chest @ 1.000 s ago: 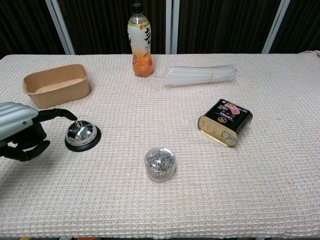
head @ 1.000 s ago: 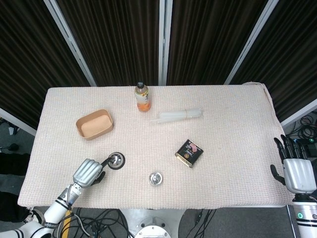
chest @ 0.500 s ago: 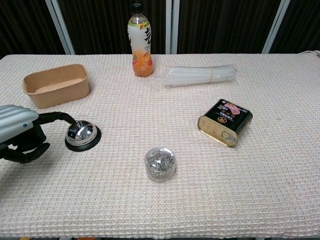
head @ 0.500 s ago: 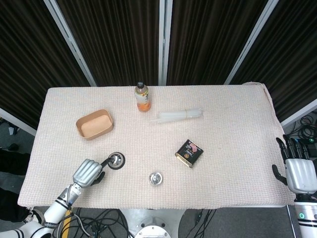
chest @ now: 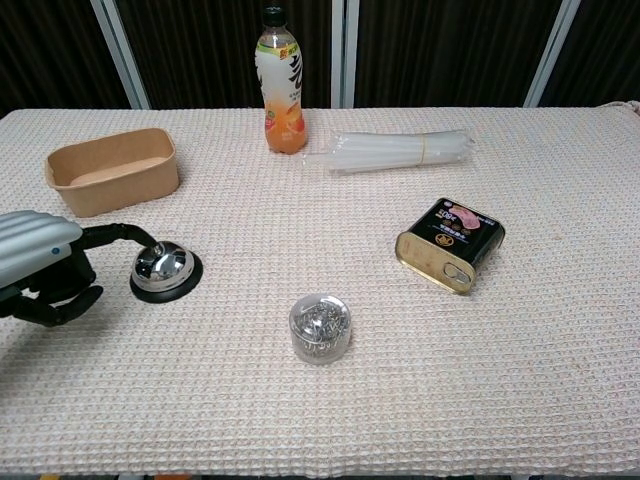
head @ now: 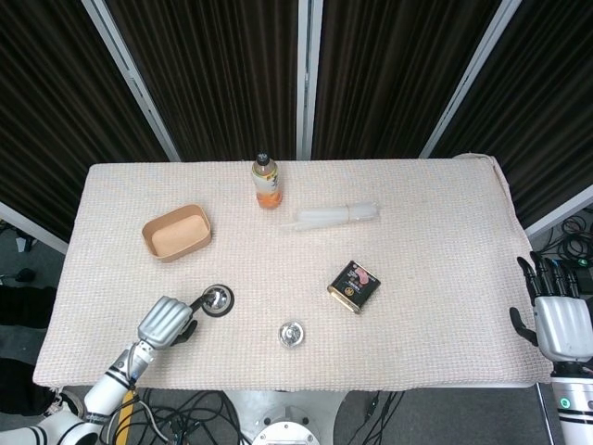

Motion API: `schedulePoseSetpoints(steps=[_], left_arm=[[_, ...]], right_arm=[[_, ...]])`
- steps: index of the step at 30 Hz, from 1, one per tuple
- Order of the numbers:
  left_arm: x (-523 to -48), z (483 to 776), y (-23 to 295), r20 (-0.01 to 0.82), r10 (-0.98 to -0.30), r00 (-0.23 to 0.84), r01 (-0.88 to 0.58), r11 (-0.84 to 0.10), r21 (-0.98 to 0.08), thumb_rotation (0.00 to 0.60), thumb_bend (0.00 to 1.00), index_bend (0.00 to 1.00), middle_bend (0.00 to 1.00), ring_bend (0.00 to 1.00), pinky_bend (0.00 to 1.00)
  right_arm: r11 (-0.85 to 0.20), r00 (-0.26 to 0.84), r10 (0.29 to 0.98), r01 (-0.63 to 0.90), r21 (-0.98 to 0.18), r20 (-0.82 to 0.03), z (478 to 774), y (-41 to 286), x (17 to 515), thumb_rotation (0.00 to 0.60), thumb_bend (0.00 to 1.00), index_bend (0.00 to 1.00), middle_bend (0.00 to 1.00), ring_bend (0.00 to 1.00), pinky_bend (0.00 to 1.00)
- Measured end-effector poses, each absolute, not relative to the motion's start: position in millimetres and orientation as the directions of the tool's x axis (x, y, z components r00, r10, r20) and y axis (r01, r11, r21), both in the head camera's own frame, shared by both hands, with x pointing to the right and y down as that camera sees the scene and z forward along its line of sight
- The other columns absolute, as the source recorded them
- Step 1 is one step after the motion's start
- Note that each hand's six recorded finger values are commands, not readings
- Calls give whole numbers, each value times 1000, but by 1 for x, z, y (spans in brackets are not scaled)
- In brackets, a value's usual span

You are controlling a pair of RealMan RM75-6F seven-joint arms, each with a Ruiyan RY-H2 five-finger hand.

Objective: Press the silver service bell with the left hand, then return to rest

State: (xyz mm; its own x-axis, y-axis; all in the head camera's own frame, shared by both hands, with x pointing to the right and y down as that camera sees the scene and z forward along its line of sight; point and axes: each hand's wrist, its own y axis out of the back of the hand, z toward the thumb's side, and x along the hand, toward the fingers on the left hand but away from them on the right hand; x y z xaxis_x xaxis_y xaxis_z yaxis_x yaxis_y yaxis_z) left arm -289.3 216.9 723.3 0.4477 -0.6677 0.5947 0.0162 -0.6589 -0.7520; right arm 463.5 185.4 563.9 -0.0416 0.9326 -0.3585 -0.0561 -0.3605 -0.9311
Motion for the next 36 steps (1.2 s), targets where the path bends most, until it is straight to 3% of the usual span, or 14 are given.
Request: schedulePoseSetpoints(steps=[9, 16, 19, 22, 23, 27, 29, 33, 36], left_arm=[[-295, 719, 216, 581, -685, 439, 0, -647, -762, 600, 544, 185, 872, 722, 695], [-312, 684, 187, 454, -806, 380, -81, -519, -851, 600, 539, 185, 866, 718, 692], [-335, 663, 179, 395, -864, 313, -90, -441, -893, 600, 513, 185, 816, 674, 678], [-367, 641, 179, 350, -910, 219, -97, -378, -921, 600, 469, 182, 660, 542, 636], [-377, 634, 180, 340, -921, 189, -99, -363, -927, 600, 445, 175, 548, 455, 597], [-415, 609, 191, 318, -944, 85, -92, -325, -941, 600, 368, 145, 177, 162, 310], [-429, 598, 196, 311, -949, 53, -78, -315, -946, 600, 311, 133, 63, 68, 215], [-444, 586, 205, 312, -950, 17, -65, -313, -948, 600, 193, 122, 0, 8, 154], [-449, 581, 207, 324, -946, 18, -64, -324, -944, 600, 172, 120, 0, 0, 141]], right_arm=[[-362, -40, 932, -50, -931, -360, 566, 186, 464, 600, 291, 0, 0, 0, 0], [-360, -31, 933, -40, -932, -359, 567, 186, 462, 600, 292, 0, 0, 0, 0], [-360, -20, 933, -36, -932, -360, 568, 187, 459, 600, 291, 0, 0, 0, 0], [-359, -10, 933, -27, -933, -359, 569, 188, 456, 600, 291, 0, 0, 0, 0], [-358, -7, 934, -24, -933, -358, 569, 188, 456, 600, 291, 0, 0, 0, 0], [-352, -2, 936, -10, -936, -352, 568, 188, 455, 600, 291, 0, 0, 0, 0], [-347, -3, 938, -5, -938, -347, 567, 188, 455, 600, 291, 0, 0, 0, 0], [-339, -10, 941, -3, -941, -339, 567, 191, 456, 600, 292, 0, 0, 0, 0], [-343, -17, 939, 2, -939, -343, 569, 194, 457, 600, 291, 0, 0, 0, 0]])
